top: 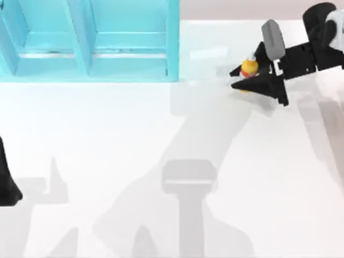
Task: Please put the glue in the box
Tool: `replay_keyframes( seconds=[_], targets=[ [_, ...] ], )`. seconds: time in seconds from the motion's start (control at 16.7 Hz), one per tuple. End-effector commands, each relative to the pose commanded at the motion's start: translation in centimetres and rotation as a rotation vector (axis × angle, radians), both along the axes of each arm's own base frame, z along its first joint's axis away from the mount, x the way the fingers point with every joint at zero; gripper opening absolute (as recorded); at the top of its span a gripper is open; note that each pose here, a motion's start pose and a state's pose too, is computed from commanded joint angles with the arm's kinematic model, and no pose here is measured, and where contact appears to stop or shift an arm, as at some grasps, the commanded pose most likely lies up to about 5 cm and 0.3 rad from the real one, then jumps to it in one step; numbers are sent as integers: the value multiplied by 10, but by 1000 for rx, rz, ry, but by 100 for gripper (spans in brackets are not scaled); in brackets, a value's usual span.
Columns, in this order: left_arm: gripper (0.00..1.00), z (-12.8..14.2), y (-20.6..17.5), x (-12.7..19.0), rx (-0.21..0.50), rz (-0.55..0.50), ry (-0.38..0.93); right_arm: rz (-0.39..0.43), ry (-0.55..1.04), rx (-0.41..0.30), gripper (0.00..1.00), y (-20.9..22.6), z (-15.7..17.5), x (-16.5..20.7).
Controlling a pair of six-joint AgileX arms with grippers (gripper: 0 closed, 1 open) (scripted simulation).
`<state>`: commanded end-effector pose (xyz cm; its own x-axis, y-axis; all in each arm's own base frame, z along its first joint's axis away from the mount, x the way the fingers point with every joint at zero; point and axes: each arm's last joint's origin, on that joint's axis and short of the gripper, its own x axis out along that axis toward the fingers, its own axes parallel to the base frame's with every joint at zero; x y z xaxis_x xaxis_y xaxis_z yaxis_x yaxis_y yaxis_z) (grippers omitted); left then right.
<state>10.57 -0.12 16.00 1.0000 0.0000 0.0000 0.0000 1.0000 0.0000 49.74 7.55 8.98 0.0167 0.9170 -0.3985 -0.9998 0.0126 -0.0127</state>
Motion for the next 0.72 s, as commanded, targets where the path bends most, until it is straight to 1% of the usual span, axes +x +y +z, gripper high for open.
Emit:
replay_keyframes(
  seconds=[0.3, 0.42, 0.66, 0.72],
  targets=[
    [100, 0, 0, 0, 0, 0, 0, -1, 13, -7, 0, 0, 50, -4],
    [100, 0, 0, 0, 0, 0, 0, -2, 12, -7, 0, 0, 54, -4],
    [100, 0, 0, 0, 0, 0, 0, -4, 15, -7, 0, -1, 52, -4],
    [100, 0, 0, 0, 0, 0, 0, -11, 19, -9, 0, -6, 51, -5]
  ],
)
